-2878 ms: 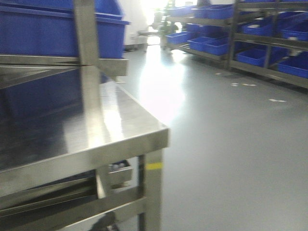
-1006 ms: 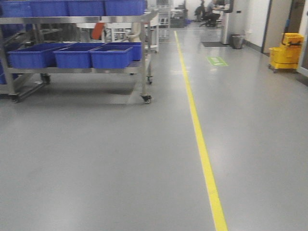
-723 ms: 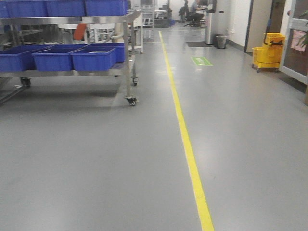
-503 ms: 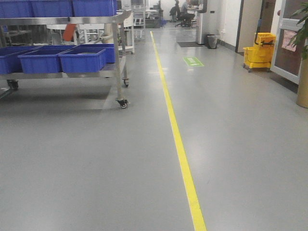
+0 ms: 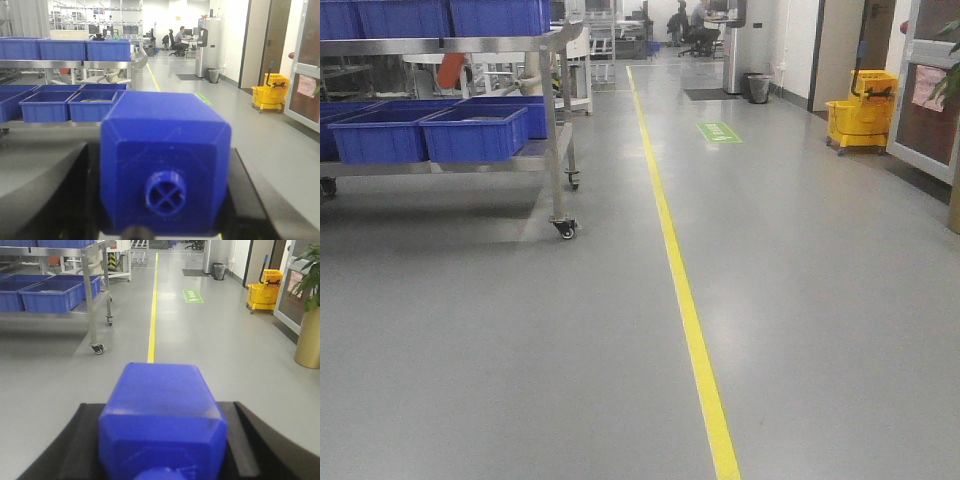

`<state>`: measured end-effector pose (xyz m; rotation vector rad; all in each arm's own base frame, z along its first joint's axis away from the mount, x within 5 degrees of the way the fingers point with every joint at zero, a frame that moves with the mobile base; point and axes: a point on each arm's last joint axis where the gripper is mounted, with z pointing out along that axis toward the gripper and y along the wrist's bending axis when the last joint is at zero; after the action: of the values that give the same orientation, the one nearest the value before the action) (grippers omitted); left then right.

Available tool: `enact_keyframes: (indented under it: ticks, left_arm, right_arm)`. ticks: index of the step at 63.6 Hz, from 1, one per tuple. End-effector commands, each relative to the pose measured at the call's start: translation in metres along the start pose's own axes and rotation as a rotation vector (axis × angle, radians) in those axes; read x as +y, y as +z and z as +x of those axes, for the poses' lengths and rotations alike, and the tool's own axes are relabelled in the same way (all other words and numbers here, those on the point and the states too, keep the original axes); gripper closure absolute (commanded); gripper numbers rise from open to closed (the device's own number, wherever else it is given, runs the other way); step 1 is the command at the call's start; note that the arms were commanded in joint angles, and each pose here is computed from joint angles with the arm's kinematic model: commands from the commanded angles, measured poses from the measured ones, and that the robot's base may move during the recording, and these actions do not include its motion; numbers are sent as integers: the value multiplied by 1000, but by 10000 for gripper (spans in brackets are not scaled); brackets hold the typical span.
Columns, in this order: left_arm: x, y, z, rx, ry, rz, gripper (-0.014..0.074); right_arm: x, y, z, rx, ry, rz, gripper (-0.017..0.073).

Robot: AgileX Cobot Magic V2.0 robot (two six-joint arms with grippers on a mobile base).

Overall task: Pick and sort blue part to right shelf
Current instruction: 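Drive the base away from the table carrying both blue blocks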

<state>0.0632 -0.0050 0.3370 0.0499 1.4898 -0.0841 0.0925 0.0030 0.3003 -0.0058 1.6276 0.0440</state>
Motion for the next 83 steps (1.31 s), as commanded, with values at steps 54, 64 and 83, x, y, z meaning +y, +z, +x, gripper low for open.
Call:
enact_keyframes:
  ticks: [54, 64, 83]
  left_arm:
    - [-1, 1, -17, -106, 1, 6, 263]
    - [-1, 1, -17, -106, 1, 6, 263]
    - [-1, 1, -17, -106, 1, 6, 262]
  right_arm:
    - [0, -1, -19, -122, -1, 4, 146]
    - [0, -1, -19, -122, -1, 4, 146]
    - [0, -1, -19, -122, -1, 4, 146]
